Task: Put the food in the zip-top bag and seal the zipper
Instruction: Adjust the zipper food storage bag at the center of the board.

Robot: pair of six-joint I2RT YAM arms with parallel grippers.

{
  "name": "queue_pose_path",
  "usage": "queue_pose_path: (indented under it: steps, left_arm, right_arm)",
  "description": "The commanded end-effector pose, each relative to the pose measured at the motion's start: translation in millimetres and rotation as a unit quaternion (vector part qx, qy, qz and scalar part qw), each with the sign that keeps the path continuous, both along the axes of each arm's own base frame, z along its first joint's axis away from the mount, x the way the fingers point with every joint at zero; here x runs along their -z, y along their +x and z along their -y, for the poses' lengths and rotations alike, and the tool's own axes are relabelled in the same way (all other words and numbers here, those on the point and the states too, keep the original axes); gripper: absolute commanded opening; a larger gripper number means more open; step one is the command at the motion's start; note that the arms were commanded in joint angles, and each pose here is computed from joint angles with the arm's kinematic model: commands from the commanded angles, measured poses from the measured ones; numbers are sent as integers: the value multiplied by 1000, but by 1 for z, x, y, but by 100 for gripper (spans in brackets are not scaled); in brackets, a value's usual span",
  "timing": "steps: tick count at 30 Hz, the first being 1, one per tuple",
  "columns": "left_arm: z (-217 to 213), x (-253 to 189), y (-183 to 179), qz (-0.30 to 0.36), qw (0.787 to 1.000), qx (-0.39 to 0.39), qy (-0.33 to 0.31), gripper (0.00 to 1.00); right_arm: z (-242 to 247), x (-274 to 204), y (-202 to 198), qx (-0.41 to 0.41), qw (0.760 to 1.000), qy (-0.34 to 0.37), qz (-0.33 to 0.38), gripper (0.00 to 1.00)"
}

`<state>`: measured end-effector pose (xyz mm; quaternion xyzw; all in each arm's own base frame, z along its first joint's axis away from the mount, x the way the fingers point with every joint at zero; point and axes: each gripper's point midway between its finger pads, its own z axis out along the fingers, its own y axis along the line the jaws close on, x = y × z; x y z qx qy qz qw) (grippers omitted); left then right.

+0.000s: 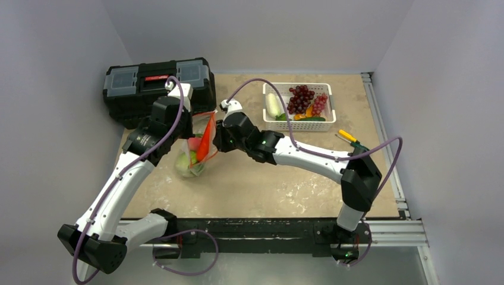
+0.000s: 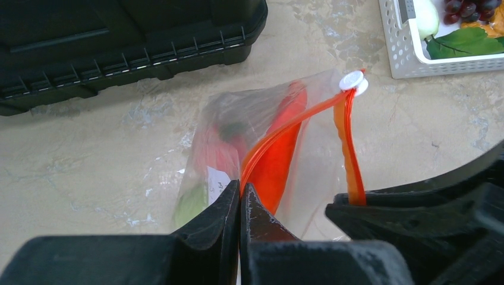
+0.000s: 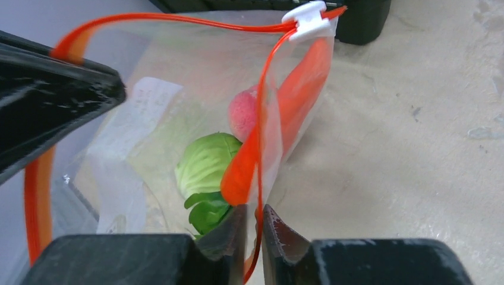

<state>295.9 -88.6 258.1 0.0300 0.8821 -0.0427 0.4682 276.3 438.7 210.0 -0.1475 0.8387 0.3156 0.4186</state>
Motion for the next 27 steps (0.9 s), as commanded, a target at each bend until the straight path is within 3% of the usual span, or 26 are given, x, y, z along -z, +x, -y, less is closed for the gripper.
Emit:
queue_pose_path:
  steps: [1,3,6,12,18,23,27]
  left_arm:
    - [-6,-24,5,38,999,-18,-9,0]
    - [-9,-26,4,44,999,-24,-8,0]
    - [-11,-27,4,48,998,-30,-7,0]
    - [-28,-29,2,55,996,-72,9,0]
    - [-59,-49,-11,109,984,-144,14,0]
    - [-52,-56,-14,138,983,-118,-4,0]
    - [-28,-36,2,84,994,-72,-3,0]
  right_arm:
    - [-9,-39,4,0,999,32,10,5]
    - [-6,-65,5,-4,999,37,29,0]
    - [1,-86,8,-7,999,22,37,0]
    - [7,-79,6,-30,999,24,15,0]
    - [8,-89,-2,-49,998,39,16,0]
    - [13,-106,-5,-51,997,58,32,0]
    - [5,-88,-1,-58,997,51,25,0]
